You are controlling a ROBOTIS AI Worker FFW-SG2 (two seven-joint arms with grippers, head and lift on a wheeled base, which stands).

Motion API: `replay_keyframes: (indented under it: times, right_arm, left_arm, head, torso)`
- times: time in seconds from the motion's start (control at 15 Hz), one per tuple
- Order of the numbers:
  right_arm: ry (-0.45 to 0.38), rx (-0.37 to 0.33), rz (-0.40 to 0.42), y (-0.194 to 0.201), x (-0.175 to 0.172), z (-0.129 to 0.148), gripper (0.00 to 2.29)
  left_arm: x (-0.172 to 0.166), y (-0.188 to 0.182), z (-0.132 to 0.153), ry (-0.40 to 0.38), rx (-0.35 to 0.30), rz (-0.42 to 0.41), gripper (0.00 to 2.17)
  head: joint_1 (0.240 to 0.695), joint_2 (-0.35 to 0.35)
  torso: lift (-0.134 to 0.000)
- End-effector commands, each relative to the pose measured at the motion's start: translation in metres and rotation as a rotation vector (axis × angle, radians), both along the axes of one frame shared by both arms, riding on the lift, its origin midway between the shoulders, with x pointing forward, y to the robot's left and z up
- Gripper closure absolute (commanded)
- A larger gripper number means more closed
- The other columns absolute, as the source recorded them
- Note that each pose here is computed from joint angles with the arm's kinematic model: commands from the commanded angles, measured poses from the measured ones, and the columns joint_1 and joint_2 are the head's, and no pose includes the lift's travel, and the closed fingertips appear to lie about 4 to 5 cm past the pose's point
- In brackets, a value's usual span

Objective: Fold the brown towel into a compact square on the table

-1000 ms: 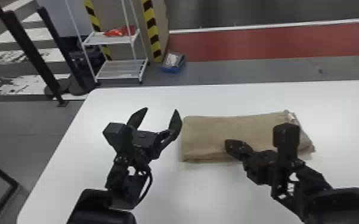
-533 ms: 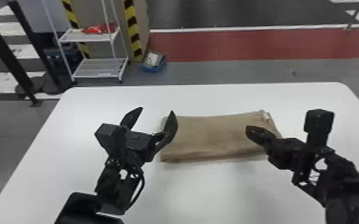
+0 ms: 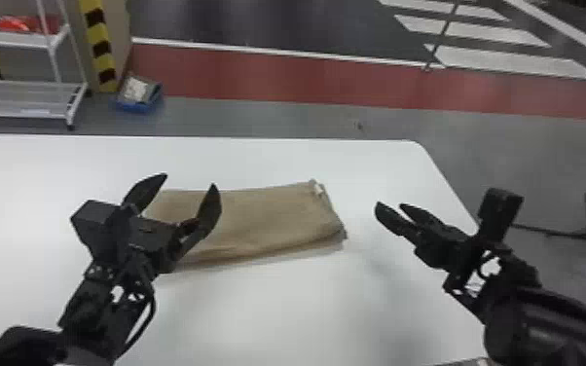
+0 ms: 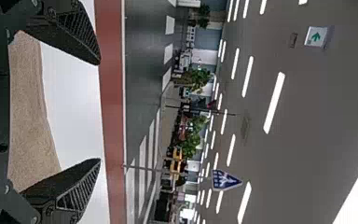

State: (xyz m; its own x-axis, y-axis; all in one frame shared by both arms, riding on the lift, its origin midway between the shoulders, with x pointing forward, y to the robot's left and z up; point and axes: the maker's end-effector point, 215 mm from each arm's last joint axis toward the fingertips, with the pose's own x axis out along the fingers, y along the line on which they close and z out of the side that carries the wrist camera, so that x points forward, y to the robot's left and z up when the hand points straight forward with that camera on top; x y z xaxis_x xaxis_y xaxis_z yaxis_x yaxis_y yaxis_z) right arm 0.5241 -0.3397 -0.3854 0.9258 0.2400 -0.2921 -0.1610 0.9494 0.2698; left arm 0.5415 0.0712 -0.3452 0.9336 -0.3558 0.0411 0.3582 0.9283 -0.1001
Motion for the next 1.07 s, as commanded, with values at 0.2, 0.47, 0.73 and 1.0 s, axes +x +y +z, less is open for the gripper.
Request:
replay_keyframes:
  times: [0.2,0.47,0.73,1.0]
  right_arm:
    - [-0.003,0.012,-0.021,-0.024,0.004,-0.001,0.07]
    - [0.014,0.081,0.009,-0.013,0.034,-0.011,0.07]
    - [0.046,0.125,0.082,0.025,0.055,-0.018,0.07]
    - [0.111,0.177,0.133,0.058,0.083,-0.031,0.09]
  left_arm:
    - [0.014,-0.009,-0.035,0.113,0.037,-0.022,2.15]
    - [0.016,-0.006,-0.068,0.207,0.087,-0.024,2.14]
    - [0.021,0.008,-0.086,0.236,0.116,0.004,2.14]
    - [0.025,0.022,-0.097,0.254,0.128,0.022,2.14]
  head:
    - [0.695,-0.295]
    - [0.695,-0.289]
    - [0.695,-0.259]
    - [0.695,-0.209]
  torso:
    - [-0.123]
    - [-0.123]
    - [-0.123]
    - [-0.123]
